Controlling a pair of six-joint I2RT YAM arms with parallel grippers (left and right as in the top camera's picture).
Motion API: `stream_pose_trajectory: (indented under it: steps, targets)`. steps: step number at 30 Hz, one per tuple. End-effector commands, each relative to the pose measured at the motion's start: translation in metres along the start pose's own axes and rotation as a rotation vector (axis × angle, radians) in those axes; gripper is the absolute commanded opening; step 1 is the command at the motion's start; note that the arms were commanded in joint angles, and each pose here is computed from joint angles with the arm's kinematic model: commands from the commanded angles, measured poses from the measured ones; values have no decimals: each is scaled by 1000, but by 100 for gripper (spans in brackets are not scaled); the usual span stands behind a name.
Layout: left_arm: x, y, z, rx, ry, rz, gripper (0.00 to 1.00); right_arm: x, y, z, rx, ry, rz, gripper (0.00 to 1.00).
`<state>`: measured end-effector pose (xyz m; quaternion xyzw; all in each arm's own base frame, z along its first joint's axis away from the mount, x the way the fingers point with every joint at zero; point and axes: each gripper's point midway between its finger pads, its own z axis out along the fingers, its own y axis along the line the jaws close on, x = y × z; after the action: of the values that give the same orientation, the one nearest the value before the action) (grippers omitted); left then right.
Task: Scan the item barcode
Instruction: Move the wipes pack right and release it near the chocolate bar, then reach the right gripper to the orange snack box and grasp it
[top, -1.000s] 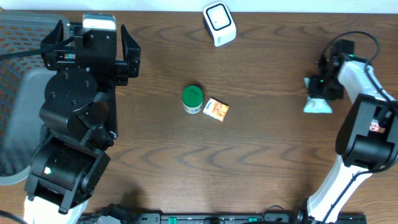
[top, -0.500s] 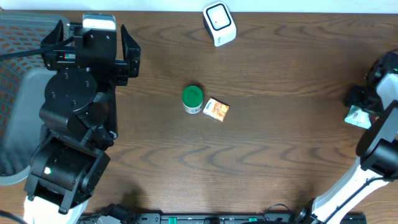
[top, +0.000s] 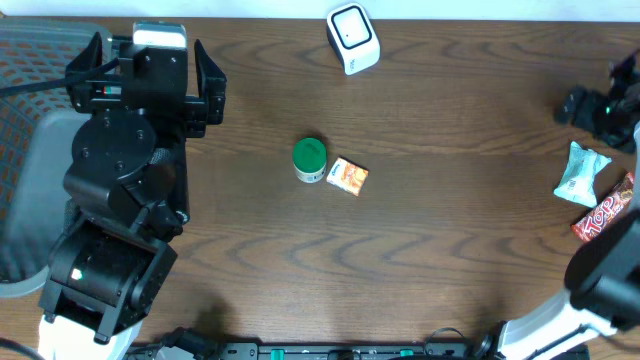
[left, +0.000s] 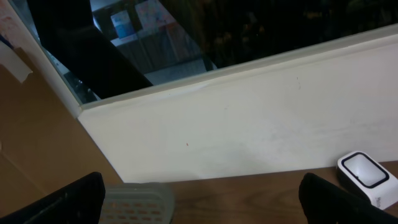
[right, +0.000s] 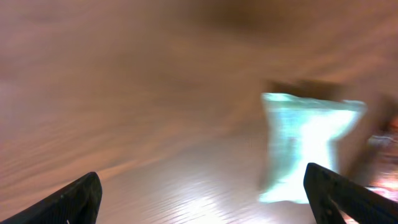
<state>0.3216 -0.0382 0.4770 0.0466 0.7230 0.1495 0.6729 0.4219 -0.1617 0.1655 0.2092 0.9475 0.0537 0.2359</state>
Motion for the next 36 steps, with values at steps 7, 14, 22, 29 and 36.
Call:
stream_pose_trajectory:
  steps: [7,14,22,29,36]
  targets:
    - [-7,7,-4,-15,-17,-4,100,94,185,-5,-543,321,-41,99]
    - [-7,7,-4,-15,-17,-4,100,159,225,36,-286,404,57,99]
    - [-7,7,-4,-15,-17,-4,100,189,281,42,-104,224,49,99]
    - [-7,7,-4,-15,-17,-4,100,216,302,53,2,133,189,99]
    - [-7,7,-4,-15,-17,-4,100,236,296,79,77,172,289,99]
